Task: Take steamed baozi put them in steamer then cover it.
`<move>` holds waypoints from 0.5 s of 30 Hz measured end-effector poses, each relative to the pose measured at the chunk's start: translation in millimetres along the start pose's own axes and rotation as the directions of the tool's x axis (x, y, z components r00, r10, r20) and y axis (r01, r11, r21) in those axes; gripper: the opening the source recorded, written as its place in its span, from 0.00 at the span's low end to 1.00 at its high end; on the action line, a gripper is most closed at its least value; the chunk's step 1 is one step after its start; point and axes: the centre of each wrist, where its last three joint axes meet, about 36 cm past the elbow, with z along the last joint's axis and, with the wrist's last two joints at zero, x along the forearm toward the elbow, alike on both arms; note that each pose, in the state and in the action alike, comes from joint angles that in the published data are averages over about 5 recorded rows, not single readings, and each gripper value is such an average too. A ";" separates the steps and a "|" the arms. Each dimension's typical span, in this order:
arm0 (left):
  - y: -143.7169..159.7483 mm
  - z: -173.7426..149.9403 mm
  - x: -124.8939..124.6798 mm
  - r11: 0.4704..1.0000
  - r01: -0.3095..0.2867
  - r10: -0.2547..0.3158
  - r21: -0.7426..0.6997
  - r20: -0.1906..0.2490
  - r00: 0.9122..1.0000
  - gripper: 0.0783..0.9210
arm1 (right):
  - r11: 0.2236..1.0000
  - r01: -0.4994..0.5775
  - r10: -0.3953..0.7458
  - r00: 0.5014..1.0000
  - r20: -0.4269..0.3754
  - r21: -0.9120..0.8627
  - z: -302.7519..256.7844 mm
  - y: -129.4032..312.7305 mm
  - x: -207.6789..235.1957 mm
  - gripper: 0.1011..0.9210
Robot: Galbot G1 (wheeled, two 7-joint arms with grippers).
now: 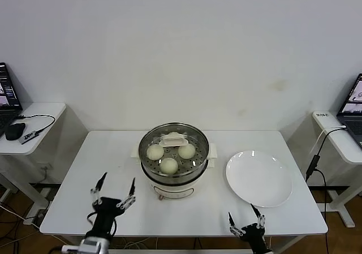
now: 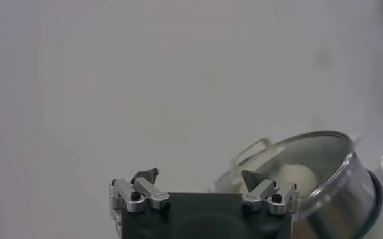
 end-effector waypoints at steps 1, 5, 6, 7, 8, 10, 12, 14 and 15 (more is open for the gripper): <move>1.3 5.0 3.7 1.000 0.014 -0.014 0.023 -0.012 1.000 0.88 | 1.000 0.001 -0.001 1.000 0.005 -0.002 -1.4 -1.1 1.7 0.88; 6.0 25.5 19.3 0.995 0.059 -0.054 0.081 -0.057 0.997 0.88 | 1.000 0.005 -0.005 1.000 0.021 -0.008 -6.0 -5.2 8.9 0.88; 6.9 30.3 23.1 0.994 0.068 -0.062 0.090 -0.066 0.996 0.88 | 1.000 0.007 -0.007 1.000 0.024 -0.010 -6.9 -5.4 10.5 0.88; 7.5 34.7 26.8 0.992 0.074 -0.067 0.097 -0.075 0.995 0.88 | 1.000 0.009 -0.009 1.000 0.026 -0.013 -7.4 -5.2 11.8 0.88; 7.7 38.8 30.4 0.991 0.080 -0.071 0.104 -0.084 0.994 0.88 | 1.000 0.012 -0.011 1.000 0.027 -0.016 -7.8 -4.8 13.1 0.88; 7.1 45.5 37.4 0.989 0.087 -0.075 0.117 -0.097 0.992 0.88 | 1.000 0.015 -0.015 0.999 0.029 -0.022 -8.4 -3.2 15.3 0.88; 5.6 50.1 43.9 0.988 0.089 -0.075 0.127 -0.107 0.991 0.88 | 0.999 0.017 -0.016 0.999 0.031 -0.028 -9.1 -1.9 17.3 0.88; 3.9 53.5 49.5 0.987 0.088 -0.073 0.135 -0.113 0.991 0.88 | 0.999 0.019 -0.018 0.999 0.034 -0.032 -10.1 -1.4 19.1 0.88; 3.3 55.0 51.9 0.987 0.088 -0.073 0.137 -0.115 0.991 0.88 | 0.999 0.020 -0.019 0.999 0.035 -0.033 -10.6 -1.5 19.9 0.88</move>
